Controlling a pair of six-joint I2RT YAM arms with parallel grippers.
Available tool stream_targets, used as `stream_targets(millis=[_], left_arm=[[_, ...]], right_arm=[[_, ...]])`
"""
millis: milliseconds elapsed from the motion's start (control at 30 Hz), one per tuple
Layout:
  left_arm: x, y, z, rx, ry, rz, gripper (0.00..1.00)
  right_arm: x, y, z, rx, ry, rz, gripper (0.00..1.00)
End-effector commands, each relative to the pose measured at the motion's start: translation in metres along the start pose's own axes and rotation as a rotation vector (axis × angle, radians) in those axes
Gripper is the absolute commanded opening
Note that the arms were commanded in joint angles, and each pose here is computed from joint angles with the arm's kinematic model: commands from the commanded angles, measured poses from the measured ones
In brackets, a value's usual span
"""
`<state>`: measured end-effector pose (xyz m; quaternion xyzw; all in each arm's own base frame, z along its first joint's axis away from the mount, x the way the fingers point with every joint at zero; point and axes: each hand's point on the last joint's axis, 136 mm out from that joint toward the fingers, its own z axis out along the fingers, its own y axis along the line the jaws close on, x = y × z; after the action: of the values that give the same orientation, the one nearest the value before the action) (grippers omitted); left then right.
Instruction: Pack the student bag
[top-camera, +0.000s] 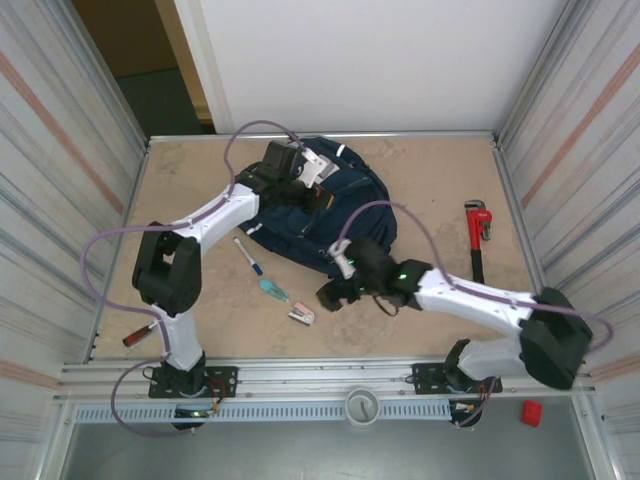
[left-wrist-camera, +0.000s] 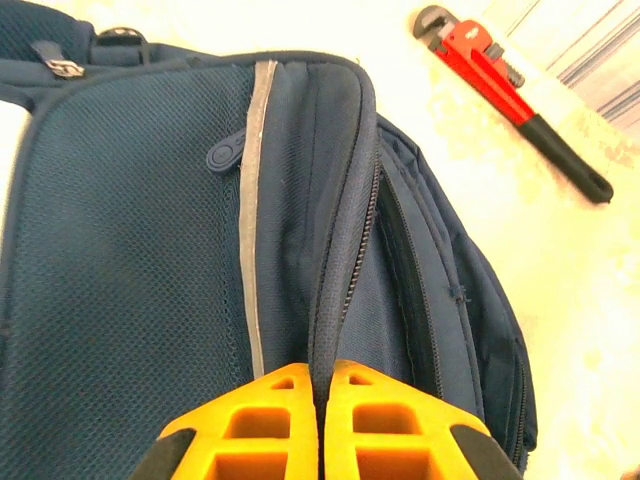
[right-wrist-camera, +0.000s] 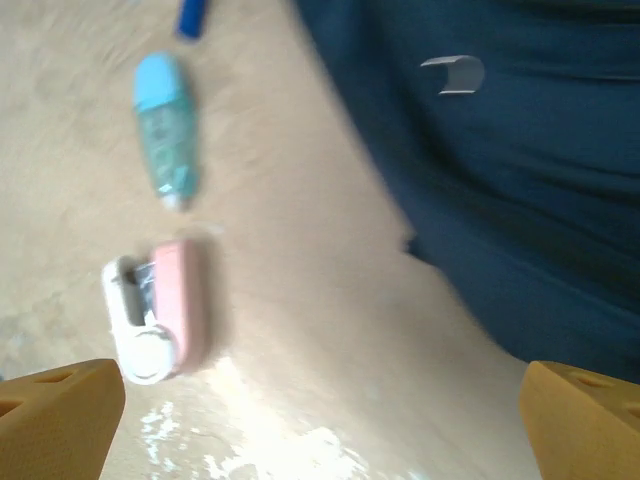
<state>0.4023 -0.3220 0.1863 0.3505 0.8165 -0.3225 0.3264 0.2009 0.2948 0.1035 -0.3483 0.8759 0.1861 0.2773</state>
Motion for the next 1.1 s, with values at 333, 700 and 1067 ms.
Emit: stream_targets(millis=[333,700,1067], left_arm=[[-0.021,-0.014,-0.020,0.022,-0.067,0.017,0.00],[-0.030,-0.016,-0.028,0.010,-0.087,0.046,0.00],[-0.050,-0.029,-0.044,0.036,-0.162,0.061,0.00]], right_arm=[[0.030,0.074,0.100,-0.095,0.222,-0.279,0.70],[0.017,0.049,0.057,-0.069,0.172,-0.195,0.26],[-0.105,-0.085,-0.049,-0.170,-0.350,0.509,0.29]])
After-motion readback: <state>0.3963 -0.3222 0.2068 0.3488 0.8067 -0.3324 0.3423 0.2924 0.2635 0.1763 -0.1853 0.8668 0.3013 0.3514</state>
